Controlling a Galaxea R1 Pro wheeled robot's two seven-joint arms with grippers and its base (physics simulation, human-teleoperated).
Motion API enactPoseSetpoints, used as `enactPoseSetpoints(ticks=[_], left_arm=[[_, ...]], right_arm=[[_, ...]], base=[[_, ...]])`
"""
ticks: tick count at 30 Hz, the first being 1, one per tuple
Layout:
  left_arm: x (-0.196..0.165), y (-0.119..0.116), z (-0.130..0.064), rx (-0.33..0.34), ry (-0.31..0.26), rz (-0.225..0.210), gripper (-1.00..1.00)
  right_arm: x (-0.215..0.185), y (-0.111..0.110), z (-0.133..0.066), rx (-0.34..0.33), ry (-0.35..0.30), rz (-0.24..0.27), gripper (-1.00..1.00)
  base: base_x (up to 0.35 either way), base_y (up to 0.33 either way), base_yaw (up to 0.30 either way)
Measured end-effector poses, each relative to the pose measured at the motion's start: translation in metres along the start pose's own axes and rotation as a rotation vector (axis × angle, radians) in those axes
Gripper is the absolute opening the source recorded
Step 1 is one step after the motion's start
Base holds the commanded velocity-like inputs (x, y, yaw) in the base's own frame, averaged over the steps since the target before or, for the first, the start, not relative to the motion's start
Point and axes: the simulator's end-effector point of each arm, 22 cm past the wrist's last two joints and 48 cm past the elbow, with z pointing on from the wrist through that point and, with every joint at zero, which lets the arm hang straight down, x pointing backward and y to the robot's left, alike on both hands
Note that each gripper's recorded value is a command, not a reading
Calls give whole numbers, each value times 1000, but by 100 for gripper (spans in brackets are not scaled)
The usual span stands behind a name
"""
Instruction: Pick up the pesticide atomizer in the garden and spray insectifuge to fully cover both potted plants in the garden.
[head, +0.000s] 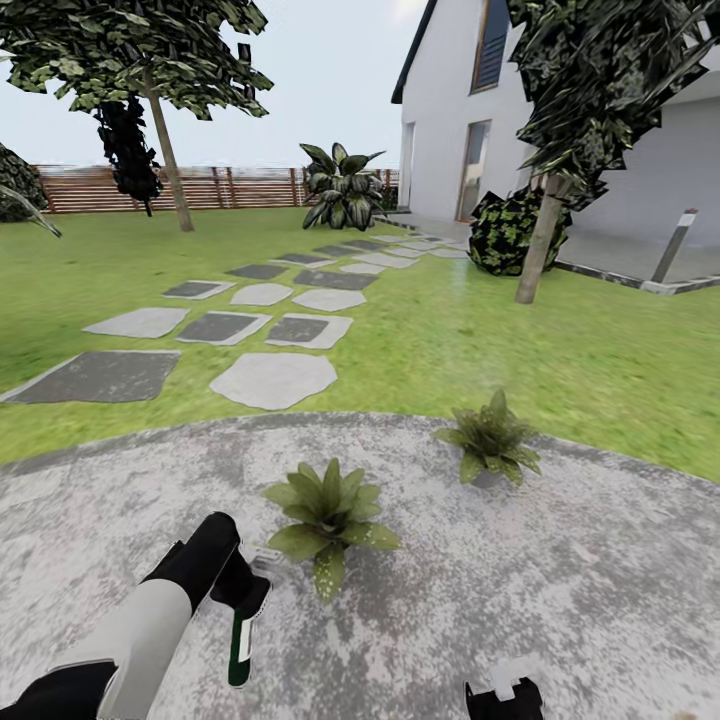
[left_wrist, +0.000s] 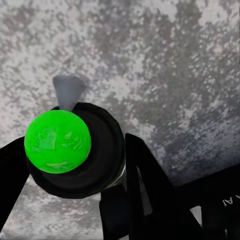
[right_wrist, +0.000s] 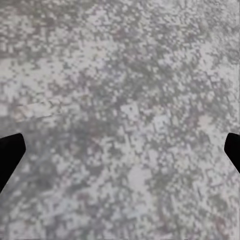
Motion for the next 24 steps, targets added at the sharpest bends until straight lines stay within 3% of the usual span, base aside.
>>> enactPoseSetpoints(ticks=[9, 14, 24], left_arm=[[5, -2, 4, 0, 12, 4, -100], [10, 0, 7, -51, 48, 70, -100], [12, 0, 8, -55, 53, 78, -100]], right_arm=[[0, 0, 0, 0, 1, 0, 100], [0, 1, 0, -1, 0, 0, 100], [0, -1, 0, 2, 1, -1, 100]], base=[[75, 314, -202], [37, 324, -251], [199, 109, -24]])
